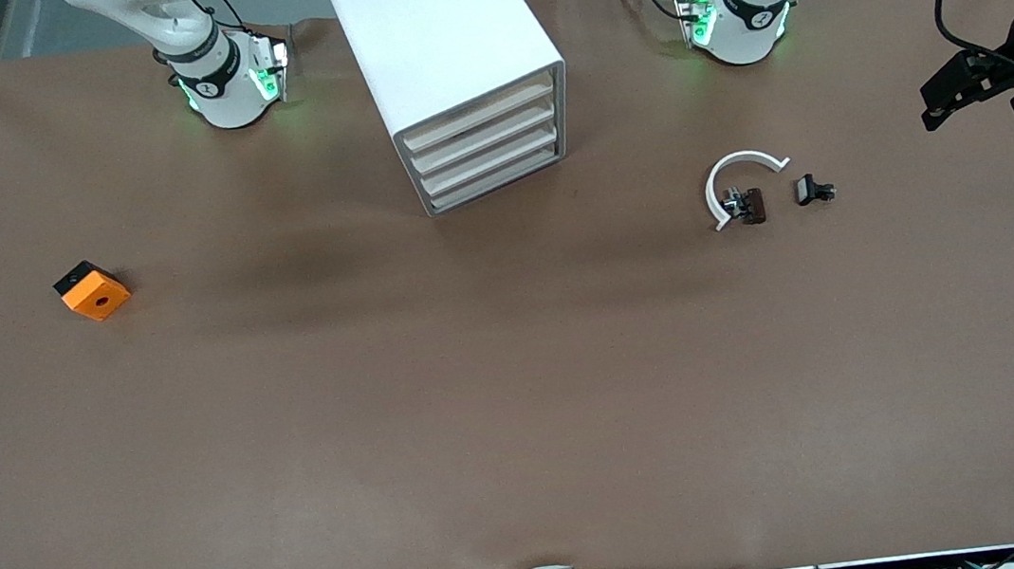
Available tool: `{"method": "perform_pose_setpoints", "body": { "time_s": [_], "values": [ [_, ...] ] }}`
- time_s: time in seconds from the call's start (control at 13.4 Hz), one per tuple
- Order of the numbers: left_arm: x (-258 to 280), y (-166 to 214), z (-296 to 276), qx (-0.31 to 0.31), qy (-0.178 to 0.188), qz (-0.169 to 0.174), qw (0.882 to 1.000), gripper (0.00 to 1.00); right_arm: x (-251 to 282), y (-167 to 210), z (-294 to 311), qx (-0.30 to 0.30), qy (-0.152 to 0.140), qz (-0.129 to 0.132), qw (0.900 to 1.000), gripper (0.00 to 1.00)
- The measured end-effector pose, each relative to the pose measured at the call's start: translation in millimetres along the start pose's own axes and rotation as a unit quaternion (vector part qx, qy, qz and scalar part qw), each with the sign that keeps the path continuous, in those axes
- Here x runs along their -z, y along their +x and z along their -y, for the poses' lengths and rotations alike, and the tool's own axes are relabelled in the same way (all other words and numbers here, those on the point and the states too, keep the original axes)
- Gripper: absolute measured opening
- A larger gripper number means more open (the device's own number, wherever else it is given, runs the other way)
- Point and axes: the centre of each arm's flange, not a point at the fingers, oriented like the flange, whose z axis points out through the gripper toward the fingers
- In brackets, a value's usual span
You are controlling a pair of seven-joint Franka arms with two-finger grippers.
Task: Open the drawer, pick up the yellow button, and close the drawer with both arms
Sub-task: 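Move the left gripper toward the white drawer cabinet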
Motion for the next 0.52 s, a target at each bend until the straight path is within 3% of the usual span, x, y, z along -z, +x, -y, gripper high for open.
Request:
{"method": "perform_pose_setpoints", "body": {
  "time_s": [0.52],
  "values": [
    [-13.3,7.9,6.5,0.006,-0.001,0.014,1.000,1.00,-1.8,1.1,0.0,0.000,0.000,0.002,1.000,1.00]
  ]
}}
